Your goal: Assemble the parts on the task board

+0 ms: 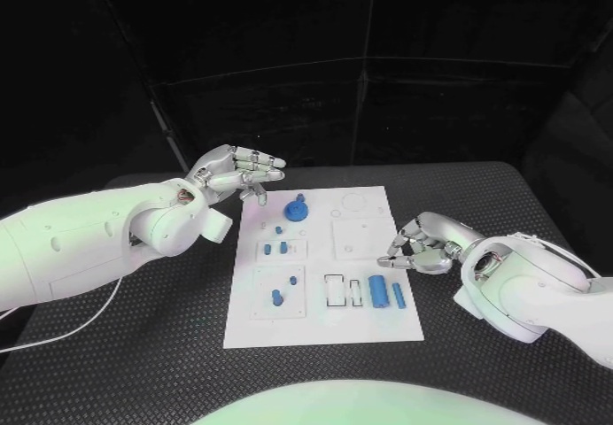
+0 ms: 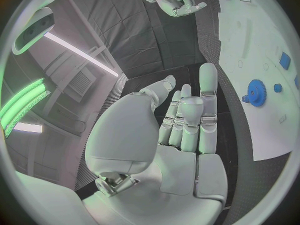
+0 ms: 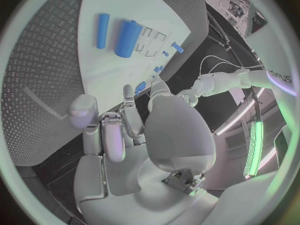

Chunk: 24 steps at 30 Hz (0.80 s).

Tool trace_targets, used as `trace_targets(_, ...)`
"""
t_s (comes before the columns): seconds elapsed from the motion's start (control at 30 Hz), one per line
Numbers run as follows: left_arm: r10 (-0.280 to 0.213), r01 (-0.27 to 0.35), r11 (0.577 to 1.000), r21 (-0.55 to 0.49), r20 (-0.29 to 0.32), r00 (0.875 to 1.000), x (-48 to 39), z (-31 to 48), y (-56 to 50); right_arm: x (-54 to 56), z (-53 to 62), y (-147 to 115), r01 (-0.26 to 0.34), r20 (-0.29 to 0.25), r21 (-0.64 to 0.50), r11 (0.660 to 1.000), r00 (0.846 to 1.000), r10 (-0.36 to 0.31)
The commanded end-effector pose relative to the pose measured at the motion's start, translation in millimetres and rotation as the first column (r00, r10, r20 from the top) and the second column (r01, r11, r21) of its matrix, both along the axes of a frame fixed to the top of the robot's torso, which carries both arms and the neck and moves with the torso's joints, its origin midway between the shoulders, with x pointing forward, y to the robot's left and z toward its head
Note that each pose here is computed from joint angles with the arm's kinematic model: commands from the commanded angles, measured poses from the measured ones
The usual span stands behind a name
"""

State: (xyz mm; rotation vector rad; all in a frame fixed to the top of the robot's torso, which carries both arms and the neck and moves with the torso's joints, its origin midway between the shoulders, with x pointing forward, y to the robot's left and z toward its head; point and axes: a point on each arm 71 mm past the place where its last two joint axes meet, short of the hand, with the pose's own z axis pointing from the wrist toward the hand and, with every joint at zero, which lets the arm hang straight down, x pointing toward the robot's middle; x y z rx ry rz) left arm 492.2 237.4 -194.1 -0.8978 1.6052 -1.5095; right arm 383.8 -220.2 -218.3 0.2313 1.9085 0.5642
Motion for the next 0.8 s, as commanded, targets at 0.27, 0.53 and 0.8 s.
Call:
trace_targets(0.27,-0.008,0.008,1.000,-0.009,0.009,1.000,-0.1,1.5,-0.1,-12.9,-16.7,1,-0.021,0.013,-0.184,0.983,1.000,0.023)
trace_targets(0.53,-0.009,0.009,1.000,-0.009,0.008,1.000,-0.1,1.3,0.1,-16.6,-26.8,7,-0.041,-0.003,-0.191,0.981,0.999,0.041)
trace_targets(0.8,-0.009,0.009,1.000,-0.009,0.007,1.000,-0.2,1.1,0.2,-19.9,-35.6,14,-0.061,-0.025,-0.188,0.980,0.998,0.057)
